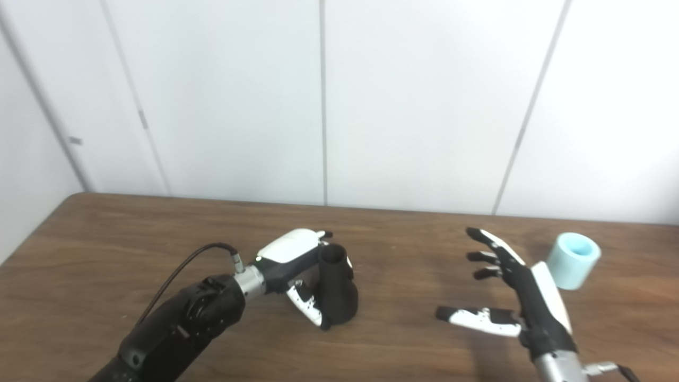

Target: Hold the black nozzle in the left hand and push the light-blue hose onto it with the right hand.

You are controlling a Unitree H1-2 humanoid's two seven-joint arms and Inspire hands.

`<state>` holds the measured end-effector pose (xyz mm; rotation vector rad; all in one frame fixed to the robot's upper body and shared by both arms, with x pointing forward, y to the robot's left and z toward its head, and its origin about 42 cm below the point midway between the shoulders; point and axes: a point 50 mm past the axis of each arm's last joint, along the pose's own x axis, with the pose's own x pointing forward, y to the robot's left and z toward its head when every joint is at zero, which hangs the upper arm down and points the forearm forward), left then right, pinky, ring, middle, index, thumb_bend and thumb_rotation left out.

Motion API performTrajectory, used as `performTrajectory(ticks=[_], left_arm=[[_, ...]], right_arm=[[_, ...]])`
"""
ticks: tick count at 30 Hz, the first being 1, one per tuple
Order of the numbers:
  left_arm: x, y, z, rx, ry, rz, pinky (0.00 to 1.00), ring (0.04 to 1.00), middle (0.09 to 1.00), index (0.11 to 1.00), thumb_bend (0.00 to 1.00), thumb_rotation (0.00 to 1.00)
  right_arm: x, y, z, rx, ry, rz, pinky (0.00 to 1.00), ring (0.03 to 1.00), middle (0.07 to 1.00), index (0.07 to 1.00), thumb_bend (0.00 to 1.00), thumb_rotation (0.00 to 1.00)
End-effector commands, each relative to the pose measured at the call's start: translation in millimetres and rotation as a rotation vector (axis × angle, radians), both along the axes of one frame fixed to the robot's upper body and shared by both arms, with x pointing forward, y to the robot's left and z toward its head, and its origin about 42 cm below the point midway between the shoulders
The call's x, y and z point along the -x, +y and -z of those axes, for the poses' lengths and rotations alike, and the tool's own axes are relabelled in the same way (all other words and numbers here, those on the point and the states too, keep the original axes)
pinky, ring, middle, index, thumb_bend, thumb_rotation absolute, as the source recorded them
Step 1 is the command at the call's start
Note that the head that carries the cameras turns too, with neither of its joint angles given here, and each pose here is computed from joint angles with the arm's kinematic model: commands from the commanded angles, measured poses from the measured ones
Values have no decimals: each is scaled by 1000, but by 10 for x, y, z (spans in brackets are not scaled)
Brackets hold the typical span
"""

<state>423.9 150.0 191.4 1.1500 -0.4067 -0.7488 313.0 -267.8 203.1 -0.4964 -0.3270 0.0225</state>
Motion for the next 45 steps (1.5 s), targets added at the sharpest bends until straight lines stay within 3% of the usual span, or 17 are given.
performTrajectory(ticks=[1, 11, 21, 30, 38, 45], left_arm=[[21, -91, 85, -85, 20, 54, 1000, 603, 464, 501, 525, 0], [150, -348, 214, -132, -15, 146, 996, 602, 431, 516, 522, 0], [72, -230, 262, -228, -54, 133, 981, 608, 458, 504, 525, 0], [-8, 9, 261, -260, -61, 24, 1000, 614, 463, 499, 525, 0], [-159, 288, 232, -307, -85, -154, 1000, 618, 454, 504, 525, 0], [-244, 478, 253, -294, -58, -315, 1000, 652, 480, 490, 526, 0]], right_arm=[[-54, 35, -225, -2, -117, -11, 603, 746, 869, 845, 708, 271], [-52, 53, -250, -23, -126, -12, 604, 742, 864, 843, 706, 272], [-50, 51, -268, -21, -133, -4, 599, 740, 864, 841, 700, 262], [-43, 22, -273, -13, -130, -2, 599, 740, 864, 841, 699, 260], [-40, 3, -275, -10, -126, -4, 597, 741, 864, 841, 700, 261], [-35, -13, -275, -8, -123, -5, 597, 741, 864, 841, 696, 254]])
